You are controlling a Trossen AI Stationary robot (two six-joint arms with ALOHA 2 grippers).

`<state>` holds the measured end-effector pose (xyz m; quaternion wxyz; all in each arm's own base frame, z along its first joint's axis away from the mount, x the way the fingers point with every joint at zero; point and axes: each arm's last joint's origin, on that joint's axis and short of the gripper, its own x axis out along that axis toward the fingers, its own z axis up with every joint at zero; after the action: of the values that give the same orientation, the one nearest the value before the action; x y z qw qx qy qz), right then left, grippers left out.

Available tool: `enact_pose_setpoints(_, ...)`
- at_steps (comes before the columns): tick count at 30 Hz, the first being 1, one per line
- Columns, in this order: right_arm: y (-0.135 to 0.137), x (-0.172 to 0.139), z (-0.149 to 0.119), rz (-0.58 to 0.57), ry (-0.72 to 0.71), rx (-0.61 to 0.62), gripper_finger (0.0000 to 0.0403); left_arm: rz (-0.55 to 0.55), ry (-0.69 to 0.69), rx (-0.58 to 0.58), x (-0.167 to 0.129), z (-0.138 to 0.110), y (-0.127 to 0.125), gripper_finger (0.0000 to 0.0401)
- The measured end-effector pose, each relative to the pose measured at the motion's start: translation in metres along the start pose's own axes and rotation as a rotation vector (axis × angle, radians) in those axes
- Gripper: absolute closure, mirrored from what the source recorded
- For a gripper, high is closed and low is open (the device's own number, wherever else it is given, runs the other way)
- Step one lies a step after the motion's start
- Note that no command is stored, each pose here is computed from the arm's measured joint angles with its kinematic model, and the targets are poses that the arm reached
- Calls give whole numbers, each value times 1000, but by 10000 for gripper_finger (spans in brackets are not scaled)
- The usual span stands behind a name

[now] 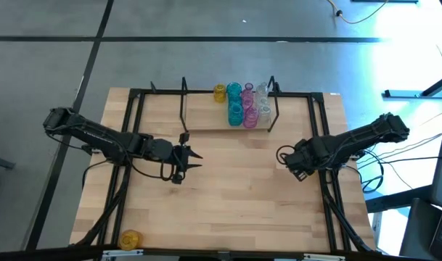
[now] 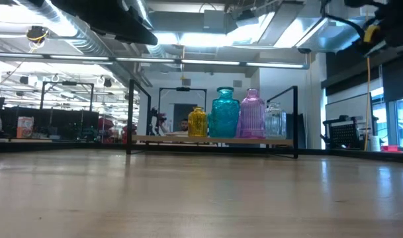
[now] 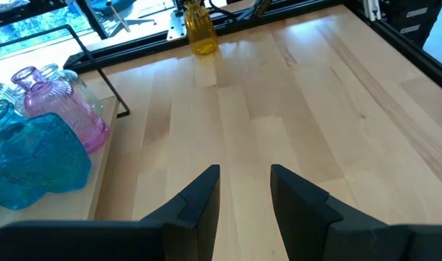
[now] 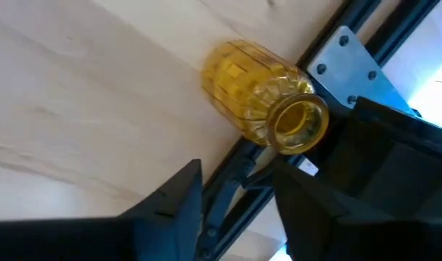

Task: Sort vases onto shelf
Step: Put the top yellow vase aligned with the other yellow vase on the shelf

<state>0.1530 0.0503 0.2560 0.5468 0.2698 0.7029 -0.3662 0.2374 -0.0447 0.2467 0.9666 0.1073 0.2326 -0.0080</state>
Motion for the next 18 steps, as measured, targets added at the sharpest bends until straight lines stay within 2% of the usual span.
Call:
enact_pose_setpoints(4, -1, 6, 0, -23, 1, -12, 207, -5, -1, 0, 0, 0, 0, 285)
enact_pose_setpoints(7, -2, 8, 2, -36, -3, -4, 192, -5, -1, 0, 0, 0, 0, 285)
enact_pose_setpoints(14, -10, 19, 16, -54, 55, 26, 206, -10, 33, 7, 8, -4, -2, 285)
enact_pose_setpoints(18, -13, 20, 26, -7, 64, 10, 226, -15, 72, 16, 16, -10, -5, 285)
